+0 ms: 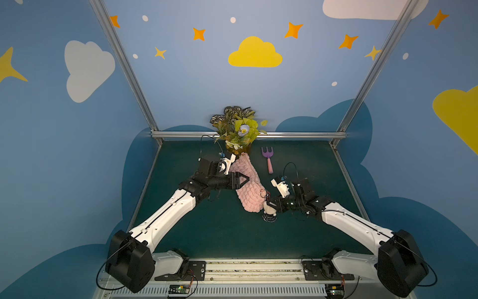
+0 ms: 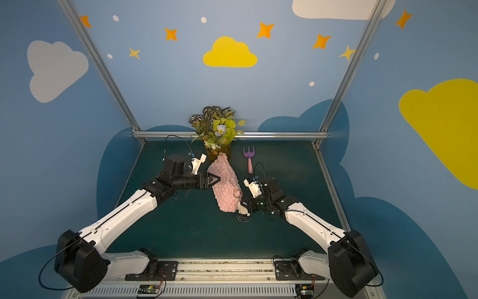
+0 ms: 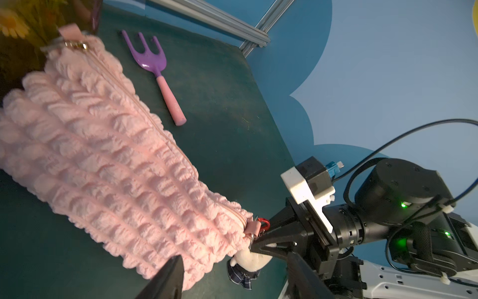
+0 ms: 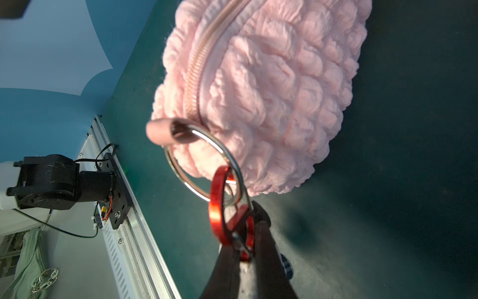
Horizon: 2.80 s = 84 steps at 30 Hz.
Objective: Remove the decoration from the bag
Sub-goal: Pick up the decoration item from the bag.
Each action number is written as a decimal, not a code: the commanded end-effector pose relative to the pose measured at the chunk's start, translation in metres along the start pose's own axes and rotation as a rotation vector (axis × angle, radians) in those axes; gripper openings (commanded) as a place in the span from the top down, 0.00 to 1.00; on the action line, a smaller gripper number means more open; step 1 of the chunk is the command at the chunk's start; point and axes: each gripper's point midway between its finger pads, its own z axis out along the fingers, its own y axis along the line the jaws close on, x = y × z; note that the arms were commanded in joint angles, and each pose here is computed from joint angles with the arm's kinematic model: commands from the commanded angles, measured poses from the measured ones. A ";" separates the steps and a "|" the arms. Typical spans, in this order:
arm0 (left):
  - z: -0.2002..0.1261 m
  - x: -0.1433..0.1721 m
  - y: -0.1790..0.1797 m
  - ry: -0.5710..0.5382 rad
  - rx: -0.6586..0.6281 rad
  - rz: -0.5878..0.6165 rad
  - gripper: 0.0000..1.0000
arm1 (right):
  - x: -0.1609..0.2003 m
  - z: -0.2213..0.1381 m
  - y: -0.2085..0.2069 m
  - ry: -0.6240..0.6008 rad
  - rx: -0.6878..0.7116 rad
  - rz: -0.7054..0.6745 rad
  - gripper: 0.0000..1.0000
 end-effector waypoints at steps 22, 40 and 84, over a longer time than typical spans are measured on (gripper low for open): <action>0.042 0.036 -0.040 -0.051 0.069 -0.360 0.24 | -0.011 -0.022 -0.002 0.028 0.129 0.007 1.00; 0.075 0.070 -0.038 -0.014 0.031 -0.386 0.39 | -0.010 -0.036 0.011 0.046 0.121 -0.018 1.00; 0.093 0.056 -0.055 -0.090 0.059 -0.506 0.62 | -0.013 -0.045 0.026 0.027 0.100 -0.082 1.00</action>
